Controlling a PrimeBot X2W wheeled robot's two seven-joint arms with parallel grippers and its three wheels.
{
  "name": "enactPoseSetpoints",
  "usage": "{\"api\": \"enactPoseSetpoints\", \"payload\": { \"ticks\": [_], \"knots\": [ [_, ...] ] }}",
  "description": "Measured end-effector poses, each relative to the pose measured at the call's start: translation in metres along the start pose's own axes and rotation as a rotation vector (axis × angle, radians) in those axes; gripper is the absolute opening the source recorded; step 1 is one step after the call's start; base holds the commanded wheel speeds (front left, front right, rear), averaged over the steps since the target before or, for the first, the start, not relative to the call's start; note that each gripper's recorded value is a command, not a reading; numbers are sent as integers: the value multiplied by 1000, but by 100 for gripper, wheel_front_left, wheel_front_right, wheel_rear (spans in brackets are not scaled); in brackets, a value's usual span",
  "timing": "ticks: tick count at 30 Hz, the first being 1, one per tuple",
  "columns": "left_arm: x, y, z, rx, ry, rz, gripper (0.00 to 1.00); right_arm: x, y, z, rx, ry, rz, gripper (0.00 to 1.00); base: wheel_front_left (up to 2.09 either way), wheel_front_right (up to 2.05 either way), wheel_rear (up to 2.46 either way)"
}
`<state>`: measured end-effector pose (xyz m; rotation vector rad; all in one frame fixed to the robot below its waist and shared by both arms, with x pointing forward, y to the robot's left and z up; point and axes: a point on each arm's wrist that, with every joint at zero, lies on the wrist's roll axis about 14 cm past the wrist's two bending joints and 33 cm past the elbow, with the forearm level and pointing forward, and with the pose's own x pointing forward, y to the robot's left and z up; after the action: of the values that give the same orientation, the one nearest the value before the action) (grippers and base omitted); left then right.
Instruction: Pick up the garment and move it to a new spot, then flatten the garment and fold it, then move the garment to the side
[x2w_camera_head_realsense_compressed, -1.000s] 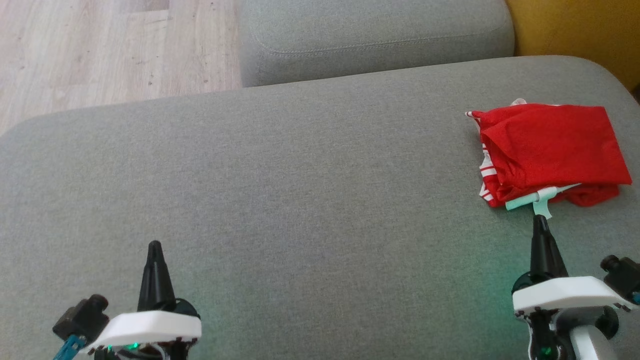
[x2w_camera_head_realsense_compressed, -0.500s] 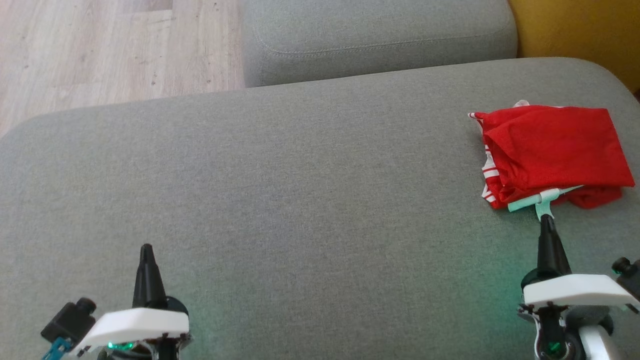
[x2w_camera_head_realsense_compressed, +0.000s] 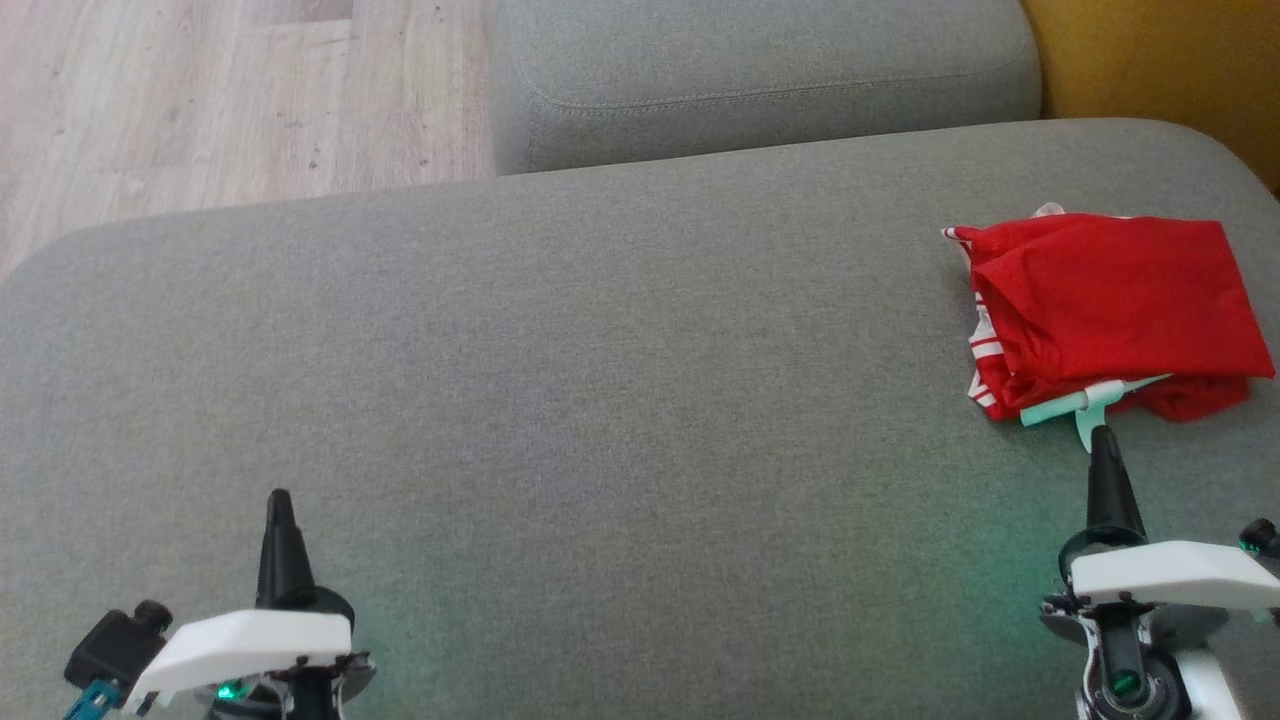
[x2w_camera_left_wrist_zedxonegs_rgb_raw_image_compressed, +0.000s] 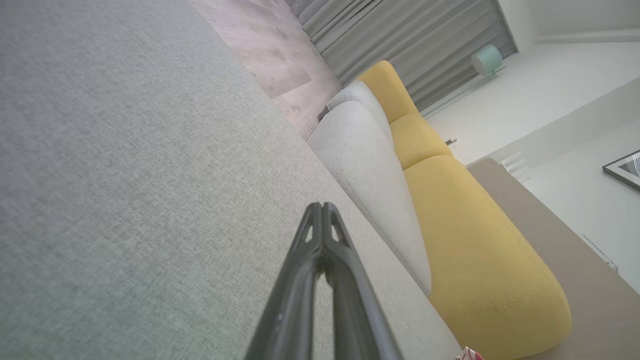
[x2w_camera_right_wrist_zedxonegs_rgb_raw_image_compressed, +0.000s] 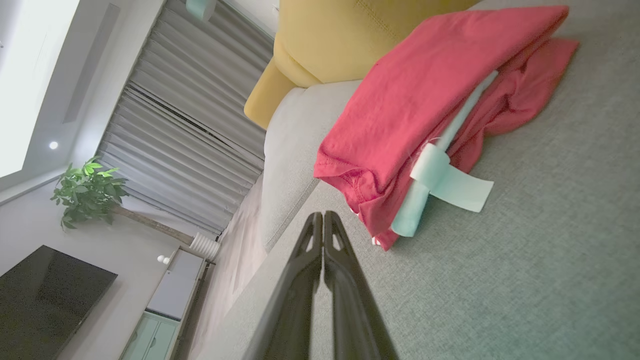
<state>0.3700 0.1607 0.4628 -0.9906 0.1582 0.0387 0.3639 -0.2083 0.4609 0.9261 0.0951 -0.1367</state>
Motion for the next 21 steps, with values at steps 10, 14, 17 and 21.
{"api": "enactPoseSetpoints", "payload": {
  "ticks": [10, 14, 17, 21],
  "knots": [
    [-1, 2, 3, -101, 3, 2, 0, 1, 1, 0, 110, 9, -1, 0, 0, 0, 0],
    [0, 3, 6, -142, -3, 1, 0, 1, 1, 1, 156, 10, 0, 0, 0, 0, 0],
    [0, 3, 8, -172, -6, 1, 0, 2, 1, 1, 189, 12, 1, 0, 0, 0, 0],
    [0, 3, 9, -211, -1, 1, 0, 2, 1, 2, 232, 10, 1, 0, 0, 0, 0]
  ]
}}
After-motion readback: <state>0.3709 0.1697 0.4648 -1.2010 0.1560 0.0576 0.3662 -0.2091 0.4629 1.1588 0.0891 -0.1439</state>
